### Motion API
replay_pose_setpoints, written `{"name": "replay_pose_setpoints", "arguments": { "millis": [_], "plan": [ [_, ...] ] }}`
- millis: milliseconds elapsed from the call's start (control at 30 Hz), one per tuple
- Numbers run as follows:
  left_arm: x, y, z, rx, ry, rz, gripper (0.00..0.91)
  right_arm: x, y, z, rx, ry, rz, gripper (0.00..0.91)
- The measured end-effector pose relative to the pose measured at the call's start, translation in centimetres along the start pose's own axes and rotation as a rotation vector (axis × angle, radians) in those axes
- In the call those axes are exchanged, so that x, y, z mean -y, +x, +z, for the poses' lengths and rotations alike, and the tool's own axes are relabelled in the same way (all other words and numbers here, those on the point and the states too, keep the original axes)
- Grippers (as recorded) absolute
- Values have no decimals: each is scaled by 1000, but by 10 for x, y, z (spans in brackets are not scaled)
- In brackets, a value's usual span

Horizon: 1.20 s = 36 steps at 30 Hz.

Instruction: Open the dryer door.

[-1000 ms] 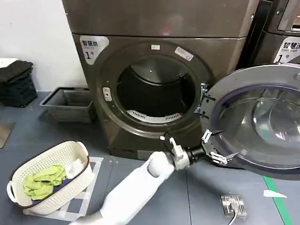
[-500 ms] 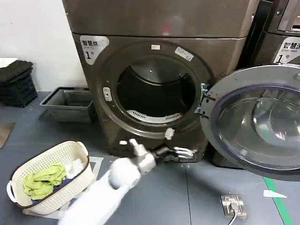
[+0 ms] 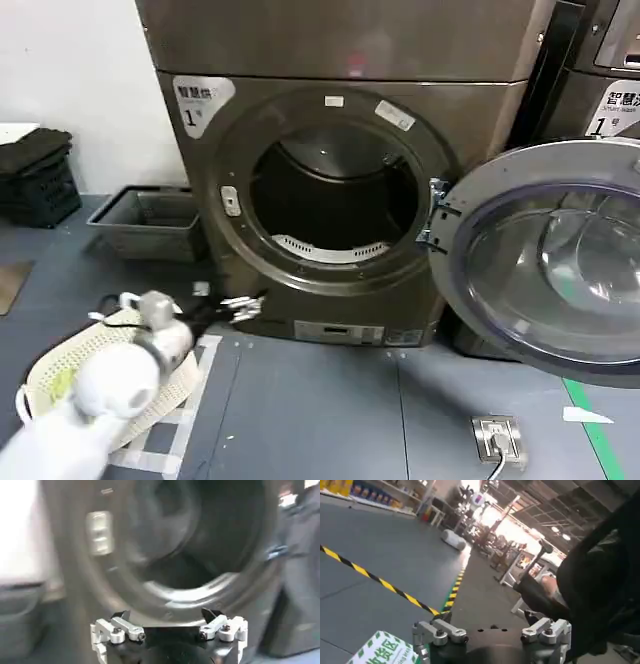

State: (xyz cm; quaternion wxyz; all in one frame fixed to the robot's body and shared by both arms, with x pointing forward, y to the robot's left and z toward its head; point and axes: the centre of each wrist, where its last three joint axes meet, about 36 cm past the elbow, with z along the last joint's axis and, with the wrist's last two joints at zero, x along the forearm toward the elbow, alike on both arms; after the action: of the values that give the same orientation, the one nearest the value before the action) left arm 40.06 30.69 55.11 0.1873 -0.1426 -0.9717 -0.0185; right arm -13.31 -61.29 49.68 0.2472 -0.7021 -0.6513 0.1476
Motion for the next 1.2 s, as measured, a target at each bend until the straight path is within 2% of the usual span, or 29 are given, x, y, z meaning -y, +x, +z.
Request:
{"name": "replay_pose_setpoints", "arguments": {
  "millis": [133, 267, 500, 600, 900, 1200],
  "plan": [
    [-14, 21, -16, -92, 63, -126, 907, -1, 1, -1, -1, -17, -7, 907],
    [-28, 34, -22, -201, 121, -218, 907, -4, 1, -3, -13, -53, -18, 907],
    [-55, 37, -32, -375, 274, -325, 907, 0, 6, 2, -34, -84, -22, 907],
    [-63, 35, -31, -438, 336, -345, 907, 4, 7, 7, -21, -93, -5, 907],
    [-94, 35, -27, -540, 426, -432, 907, 9, 9, 15, -28, -98, 2, 907],
    [-138, 36, -24, -569, 561, -495, 907, 7, 11, 19, -24, -106, 0, 907]
  ]
}}
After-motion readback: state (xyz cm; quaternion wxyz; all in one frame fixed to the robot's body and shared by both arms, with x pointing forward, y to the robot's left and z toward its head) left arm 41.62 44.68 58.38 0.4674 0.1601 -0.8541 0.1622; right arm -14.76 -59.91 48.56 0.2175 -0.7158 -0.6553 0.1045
